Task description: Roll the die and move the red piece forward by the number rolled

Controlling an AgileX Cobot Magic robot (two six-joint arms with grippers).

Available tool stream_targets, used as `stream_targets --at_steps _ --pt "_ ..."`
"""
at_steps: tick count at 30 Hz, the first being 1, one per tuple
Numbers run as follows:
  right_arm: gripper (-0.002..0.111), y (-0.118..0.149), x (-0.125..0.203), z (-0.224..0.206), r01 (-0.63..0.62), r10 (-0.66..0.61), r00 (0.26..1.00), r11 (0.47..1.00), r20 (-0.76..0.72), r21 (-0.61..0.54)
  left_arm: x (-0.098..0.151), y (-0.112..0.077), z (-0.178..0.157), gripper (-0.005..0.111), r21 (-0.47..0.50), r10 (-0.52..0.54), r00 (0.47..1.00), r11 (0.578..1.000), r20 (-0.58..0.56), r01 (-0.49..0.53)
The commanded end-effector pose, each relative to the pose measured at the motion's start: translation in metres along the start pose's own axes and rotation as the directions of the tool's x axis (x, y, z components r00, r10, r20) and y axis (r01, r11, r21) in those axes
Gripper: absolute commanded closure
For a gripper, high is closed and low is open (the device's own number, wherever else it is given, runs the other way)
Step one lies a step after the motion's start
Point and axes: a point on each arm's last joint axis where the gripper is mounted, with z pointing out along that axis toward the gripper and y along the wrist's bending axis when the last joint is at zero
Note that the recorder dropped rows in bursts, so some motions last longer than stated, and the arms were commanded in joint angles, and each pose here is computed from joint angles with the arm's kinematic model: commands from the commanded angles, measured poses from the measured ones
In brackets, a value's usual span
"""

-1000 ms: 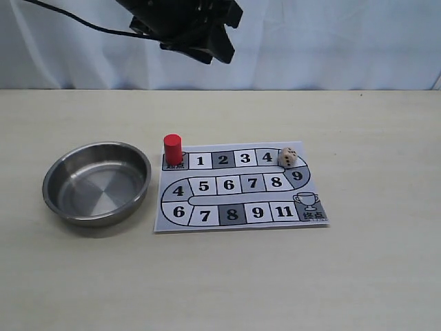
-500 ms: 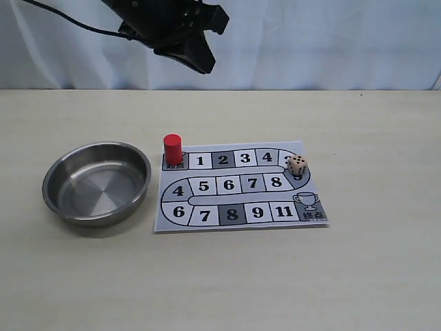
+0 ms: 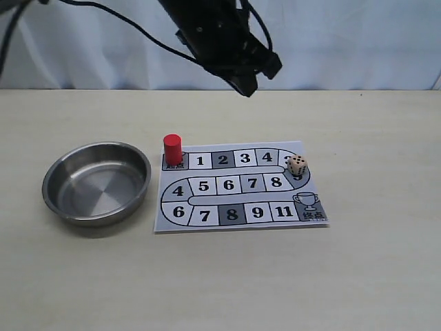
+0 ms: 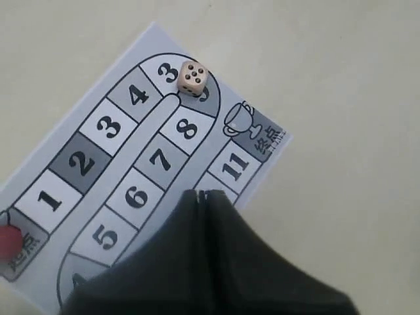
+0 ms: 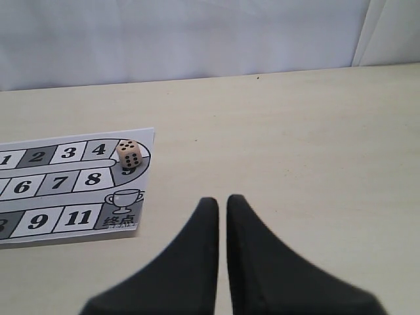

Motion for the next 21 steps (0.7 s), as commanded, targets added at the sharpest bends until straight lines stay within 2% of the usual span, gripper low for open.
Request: stream_targets --at_steps 1,4,9,21 --pt "0.104 0.0 0.0 0.0 -0.007 0.007 1.0 1.0 0.002 0.003 -0.008 -0.012 0.041 0.107 -0.028 0.046 0.998 0.998 -0.047 -0.048" --pt "0.104 0.0 0.0 0.0 -0.007 0.007 1.0 1.0 0.002 0.003 -0.005 -0.015 0.072 0.107 -0.068 0.064 0.993 0.995 -0.101 -0.071" --pt "0.104 0.0 0.0 0.0 -0.007 0.007 1.0 1.0 0.002 0.003 0.003 -0.02 0.111 0.107 -0.064 0.075 0.982 0.994 -0.171 -0.087" --pt "0.104 0.0 0.0 0.0 -0.007 0.007 1.0 1.0 0.002 0.003 0.0 -0.017 0.147 0.107 -0.049 0.054 0.986 0.997 -0.158 -0.062"
